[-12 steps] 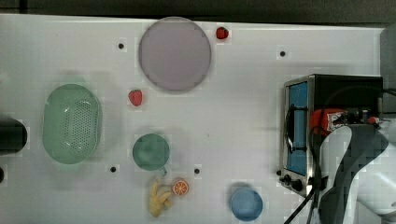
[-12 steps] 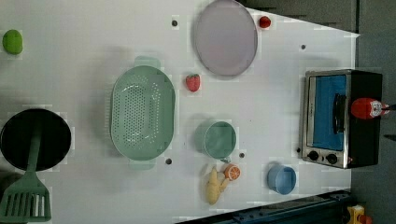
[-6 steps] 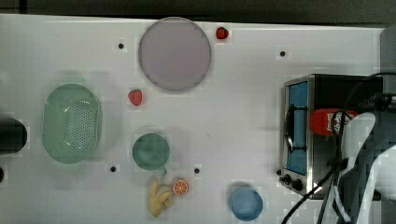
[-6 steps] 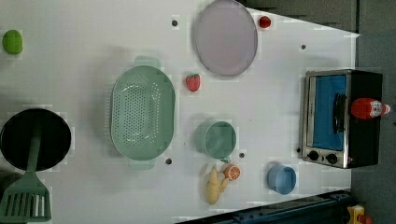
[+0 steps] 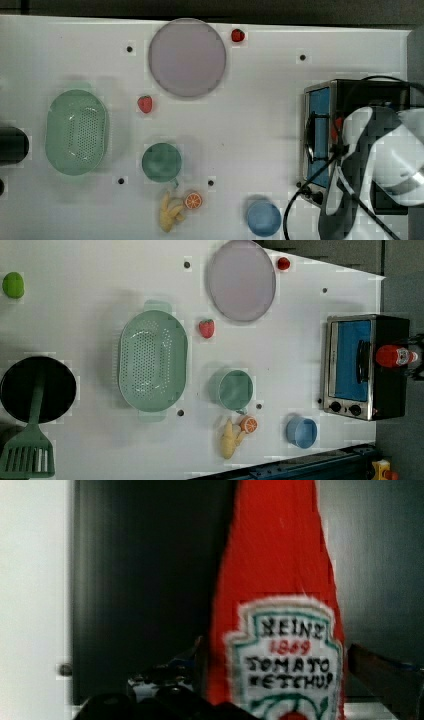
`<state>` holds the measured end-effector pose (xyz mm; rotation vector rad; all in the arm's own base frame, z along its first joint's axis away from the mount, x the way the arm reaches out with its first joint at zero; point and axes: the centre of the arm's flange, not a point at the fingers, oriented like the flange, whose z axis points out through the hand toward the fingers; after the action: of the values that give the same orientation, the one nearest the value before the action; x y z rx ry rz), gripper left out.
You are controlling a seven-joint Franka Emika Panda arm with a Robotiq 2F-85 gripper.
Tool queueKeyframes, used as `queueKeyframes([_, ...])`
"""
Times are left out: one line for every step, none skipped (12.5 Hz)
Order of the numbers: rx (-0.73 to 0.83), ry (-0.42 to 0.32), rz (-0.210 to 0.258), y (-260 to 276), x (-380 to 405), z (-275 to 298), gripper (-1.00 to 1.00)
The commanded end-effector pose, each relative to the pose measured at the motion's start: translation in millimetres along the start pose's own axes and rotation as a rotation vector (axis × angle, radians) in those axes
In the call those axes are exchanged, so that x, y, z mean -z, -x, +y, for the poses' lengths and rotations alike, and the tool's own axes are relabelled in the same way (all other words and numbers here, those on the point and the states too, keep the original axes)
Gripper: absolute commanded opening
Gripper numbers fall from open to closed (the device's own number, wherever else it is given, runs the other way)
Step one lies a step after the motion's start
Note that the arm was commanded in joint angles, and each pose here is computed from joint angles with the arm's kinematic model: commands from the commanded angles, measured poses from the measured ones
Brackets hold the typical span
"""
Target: Pick Ketchup from oven and place it on table.
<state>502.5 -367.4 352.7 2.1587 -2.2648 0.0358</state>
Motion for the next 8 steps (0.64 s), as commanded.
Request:
queueKeyframes([-0.020,-0.025,0.010,-4.9,13.6,-2.4,0.91])
queueKeyframes([-0.021,-0.028,0.013,-5.0,12.1,-1.8,0.68])
queueKeyframes([-0.021,-0.029,0.014,-5.0,11.5,-1.5,0.43])
queueKeyframes([-0.020,-0.033,0.016,-4.8,13.5,-2.1,0.27])
queueKeyframes([-0.021,-0.035,0.017,-5.6,14.5,-1.7,0.26])
queueKeyframes([-0.022,-0.036,0.018,-6.3,15.7,-1.8,0.27])
queueKeyframes([-0.021,-0.046,0.025,-7.9,21.6,-3.9,0.27])
queueKeyframes([-0.017,-0.066,0.038,-9.6,34.0,-8.5,0.27])
